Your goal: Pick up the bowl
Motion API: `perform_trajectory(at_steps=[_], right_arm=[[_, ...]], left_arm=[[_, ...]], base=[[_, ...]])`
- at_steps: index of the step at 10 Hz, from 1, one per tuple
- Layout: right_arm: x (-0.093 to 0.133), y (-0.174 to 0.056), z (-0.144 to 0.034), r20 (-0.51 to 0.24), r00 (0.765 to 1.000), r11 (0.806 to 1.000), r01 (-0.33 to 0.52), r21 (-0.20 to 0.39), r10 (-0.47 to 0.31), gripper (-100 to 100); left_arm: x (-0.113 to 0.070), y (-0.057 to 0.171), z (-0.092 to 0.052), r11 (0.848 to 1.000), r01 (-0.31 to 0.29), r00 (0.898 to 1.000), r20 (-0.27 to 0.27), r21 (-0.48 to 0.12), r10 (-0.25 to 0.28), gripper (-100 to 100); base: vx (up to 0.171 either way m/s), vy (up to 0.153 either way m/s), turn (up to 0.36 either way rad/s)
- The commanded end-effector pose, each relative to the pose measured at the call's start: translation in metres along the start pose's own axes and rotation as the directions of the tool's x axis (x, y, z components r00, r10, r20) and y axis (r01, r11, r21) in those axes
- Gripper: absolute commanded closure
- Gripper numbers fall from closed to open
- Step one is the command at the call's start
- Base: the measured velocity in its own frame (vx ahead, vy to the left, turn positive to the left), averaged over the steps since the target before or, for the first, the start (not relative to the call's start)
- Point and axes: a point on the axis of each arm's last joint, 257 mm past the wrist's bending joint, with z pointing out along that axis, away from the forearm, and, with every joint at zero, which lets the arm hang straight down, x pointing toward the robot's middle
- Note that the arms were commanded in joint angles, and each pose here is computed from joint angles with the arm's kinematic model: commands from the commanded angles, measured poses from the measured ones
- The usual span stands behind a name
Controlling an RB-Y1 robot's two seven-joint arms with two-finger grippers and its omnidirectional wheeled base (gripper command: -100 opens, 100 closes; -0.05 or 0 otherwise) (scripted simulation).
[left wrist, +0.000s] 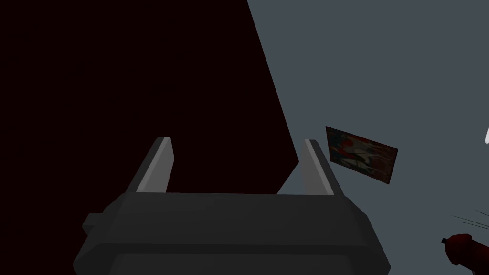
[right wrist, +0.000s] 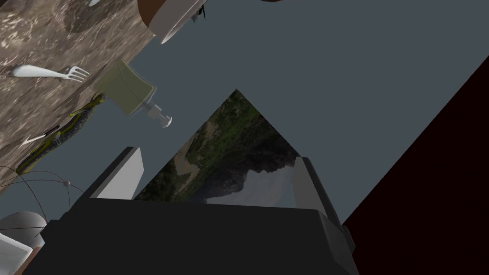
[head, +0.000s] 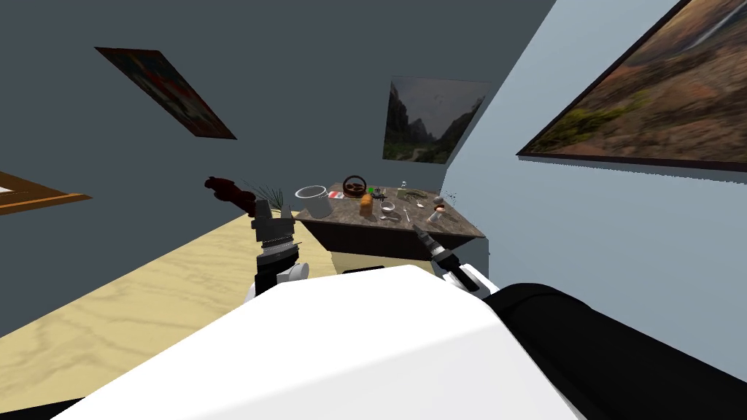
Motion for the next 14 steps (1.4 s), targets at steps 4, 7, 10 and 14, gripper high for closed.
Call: perform_trajectory(at_steps=[4, 7, 10, 14], right_arm=[[-0.002, -0.046, -0.025, -0.132, 0.984, 0.987, 0.133, 0.091, -0.121, -100], [-0.005, -0.085, -0.051, -0.234, 0.952, 0.958, 0.238, 0.161, -0.198, -100], [-0.012, -0.102, -0.062, -0.313, 0.915, 0.933, 0.318, 0.171, -0.254, -100], [-0.024, -0.133, -0.086, -0.429, 0.844, 0.881, 0.434, 0.19, -0.323, -100]], left_arm=[[0.0, 0.0, 0.0, 1.0, 0.0, 1.0, 0.0, 0.0, 0.0, 0], [0.0, 0.0, 0.0, 1.0, 0.0, 1.0, 0.0, 0.0, 0.0, 0], [0.0, 0.0, 0.0, 1.0, 0.0, 1.0, 0.0, 0.0, 0.0, 0], [0.0, 0.0, 0.0, 1.0, 0.0, 1.0, 0.0, 0.0, 0.0, 0]], base=[[-0.019, 0.07, 0.083], [-0.011, 0.073, 0.102], [0.0, 0.062, 0.083], [0.013, 0.072, 0.097]])
